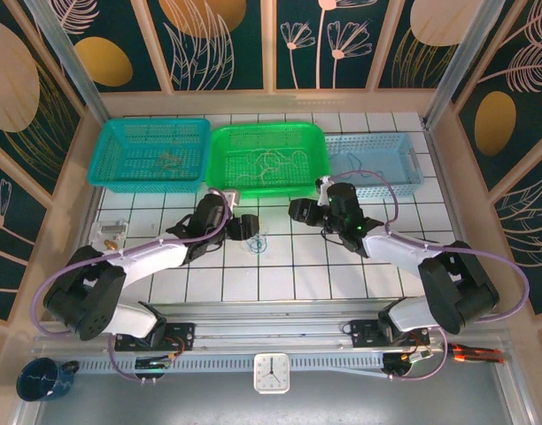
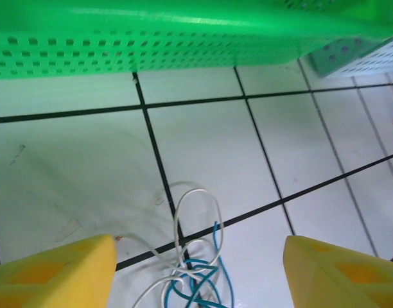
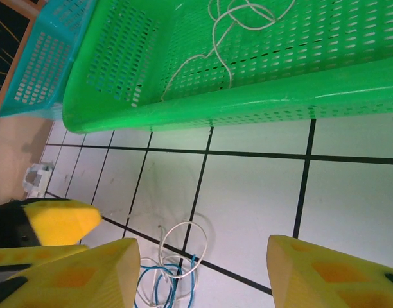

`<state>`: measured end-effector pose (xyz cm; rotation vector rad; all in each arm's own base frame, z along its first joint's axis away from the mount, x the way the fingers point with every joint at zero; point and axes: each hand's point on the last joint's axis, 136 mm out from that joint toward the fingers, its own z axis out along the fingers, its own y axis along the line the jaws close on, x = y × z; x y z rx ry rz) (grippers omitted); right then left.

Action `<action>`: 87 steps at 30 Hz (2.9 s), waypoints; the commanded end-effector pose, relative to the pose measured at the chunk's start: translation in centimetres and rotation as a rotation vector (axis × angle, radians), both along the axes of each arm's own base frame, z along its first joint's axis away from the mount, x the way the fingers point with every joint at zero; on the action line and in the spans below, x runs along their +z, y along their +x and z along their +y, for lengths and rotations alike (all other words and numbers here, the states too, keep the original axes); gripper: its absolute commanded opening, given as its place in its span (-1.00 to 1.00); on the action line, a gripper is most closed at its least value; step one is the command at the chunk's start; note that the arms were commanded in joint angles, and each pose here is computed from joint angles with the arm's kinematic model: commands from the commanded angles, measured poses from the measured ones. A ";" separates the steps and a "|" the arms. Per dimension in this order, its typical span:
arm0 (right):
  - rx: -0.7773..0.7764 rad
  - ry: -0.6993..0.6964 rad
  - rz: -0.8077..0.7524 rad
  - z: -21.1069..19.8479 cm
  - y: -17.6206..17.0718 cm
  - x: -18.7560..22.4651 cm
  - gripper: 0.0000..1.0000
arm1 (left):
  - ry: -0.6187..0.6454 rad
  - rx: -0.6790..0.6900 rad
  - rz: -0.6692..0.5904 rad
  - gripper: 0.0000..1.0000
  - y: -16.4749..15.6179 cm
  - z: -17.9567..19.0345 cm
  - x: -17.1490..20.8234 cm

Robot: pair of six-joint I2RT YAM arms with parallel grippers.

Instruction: Untangle the cables

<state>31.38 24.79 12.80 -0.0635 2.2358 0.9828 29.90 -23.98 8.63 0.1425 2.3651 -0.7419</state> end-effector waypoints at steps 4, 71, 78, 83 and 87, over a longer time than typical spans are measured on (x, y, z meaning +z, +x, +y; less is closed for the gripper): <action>0.046 0.050 0.036 1.4 -0.4 -0.3 0.05 | 0.038 -0.029 0.009 0.15 0.2 -0.8 -1.4; 0.234 0.268 0.130 9.3 -0.8 -1.9 -1.00 | -0.297 -0.165 -0.160 -1.00 -0.9 -4.4 9.2; 0.153 0.194 0.178 6.8 -1.2 -5.1 -1.00 | -0.329 -0.086 -0.285 -1.00 -0.1 -3.1 14.2; 0.116 0.139 0.215 5.3 -2.2 -7.7 -1.00 | -0.354 -0.004 -0.434 -1.00 0.7 -1.3 20.3; 0.091 0.118 0.236 4.4 -2.9 -8.8 -1.00 | -0.372 0.061 -0.540 -1.00 1.1 0.3 25.0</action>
